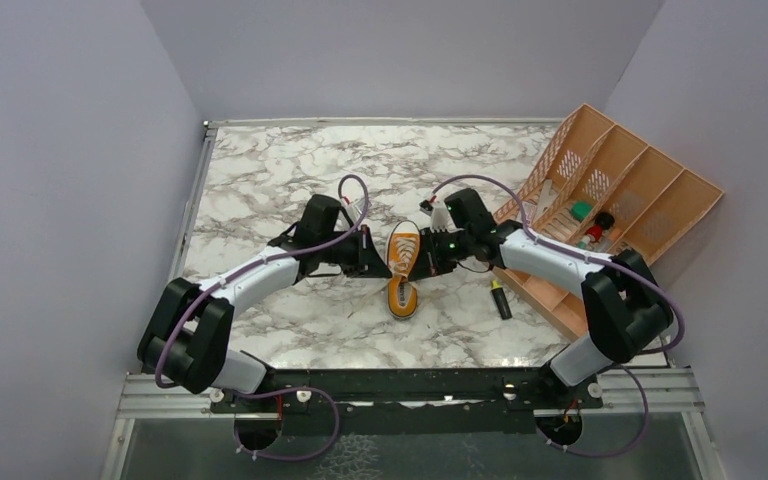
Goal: Tie the shoes
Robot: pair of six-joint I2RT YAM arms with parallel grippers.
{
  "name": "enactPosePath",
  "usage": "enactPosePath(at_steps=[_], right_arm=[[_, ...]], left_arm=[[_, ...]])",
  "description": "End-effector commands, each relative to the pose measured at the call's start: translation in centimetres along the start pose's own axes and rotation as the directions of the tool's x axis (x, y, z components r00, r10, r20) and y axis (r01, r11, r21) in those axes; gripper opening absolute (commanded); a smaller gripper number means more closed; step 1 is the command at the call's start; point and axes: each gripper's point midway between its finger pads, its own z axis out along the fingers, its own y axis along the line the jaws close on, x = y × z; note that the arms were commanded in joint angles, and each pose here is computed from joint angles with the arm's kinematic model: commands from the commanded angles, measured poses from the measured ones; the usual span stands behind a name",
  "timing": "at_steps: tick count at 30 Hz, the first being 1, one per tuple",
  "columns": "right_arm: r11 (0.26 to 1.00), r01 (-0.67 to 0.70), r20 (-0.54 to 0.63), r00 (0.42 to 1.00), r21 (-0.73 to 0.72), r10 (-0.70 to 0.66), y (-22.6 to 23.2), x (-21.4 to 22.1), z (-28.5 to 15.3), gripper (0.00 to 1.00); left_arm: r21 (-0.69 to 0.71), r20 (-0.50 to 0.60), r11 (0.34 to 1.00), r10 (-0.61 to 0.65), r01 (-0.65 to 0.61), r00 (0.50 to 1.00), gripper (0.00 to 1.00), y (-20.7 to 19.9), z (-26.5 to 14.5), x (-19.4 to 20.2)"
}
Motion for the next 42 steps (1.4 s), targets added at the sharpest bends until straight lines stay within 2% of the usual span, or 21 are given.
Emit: enactPosePath(at_steps=[1, 18, 22, 26, 31, 32, 33, 34, 37, 42], right_arm=[[0.998, -0.042, 0.048, 0.998, 0.051, 0.040, -0.8, -1.7, 0.6, 0.00], [0.995, -0.002, 0.129, 0.992, 0.097, -0.011, -1.2, -3.9, 0.3, 0.01], [0.996, -0.001, 0.100, 0.995, 0.090, -0.008, -1.4, -3.5, 0.8, 0.01], [0.998, 0.008, 0.081, 0.997, 0.058, -0.013, -1.1, -2.8, 1.0, 0.01], [0.999, 0.017, 0.063, 0.998, 0.029, -0.019, -0.9, -1.6, 0.9, 0.01], [0.999, 0.022, 0.060, 0.998, 0.023, -0.023, -0.9, -1.5, 0.9, 0.01], [1.000, 0.024, 0.056, 0.998, 0.018, -0.025, -0.8, -1.4, 0.9, 0.01], [0.999, 0.028, 0.051, 0.998, 0.015, -0.029, -0.8, -1.3, 0.9, 0.01], [0.999, 0.041, 0.051, 0.998, 0.021, -0.042, -0.7, -1.5, 0.7, 0.01], [0.998, 0.053, 0.047, 0.997, 0.017, -0.054, -0.6, -2.0, 0.9, 0.01]], left_arm=[[-0.018, -0.038, 1.000, 0.009, -0.010, 0.999, 0.00, 0.4, -0.4, 1.8], [-0.040, -0.169, 0.998, 0.031, -0.038, 0.985, 0.09, 2.8, 0.2, 5.9], [-0.041, -0.184, 0.997, 0.053, -0.062, 0.982, 0.13, 2.8, 0.7, 5.9], [-0.071, -0.192, 0.993, 0.082, -0.097, 0.978, 0.30, 2.9, 0.3, 5.7], [-0.112, -0.139, 0.984, 0.124, -0.140, 0.982, 0.46, 1.6, -2.0, 5.2], [-0.121, -0.137, 0.983, 0.123, -0.140, 0.983, 0.76, 1.4, -2.5, 5.3], [-0.126, -0.133, 0.983, 0.116, -0.133, 0.984, 0.92, 1.1, -3.1, 5.5], [-0.131, -0.123, 0.983, 0.115, -0.131, 0.986, 0.97, 0.8, -3.8, 5.5], [-0.163, -0.088, 0.981, 0.090, -0.104, 0.992, 0.97, -0.2, -5.9, 5.3], [-0.194, -0.007, 0.979, 0.062, -0.063, 0.998, 0.88, -0.5, -7.1, 2.3]])
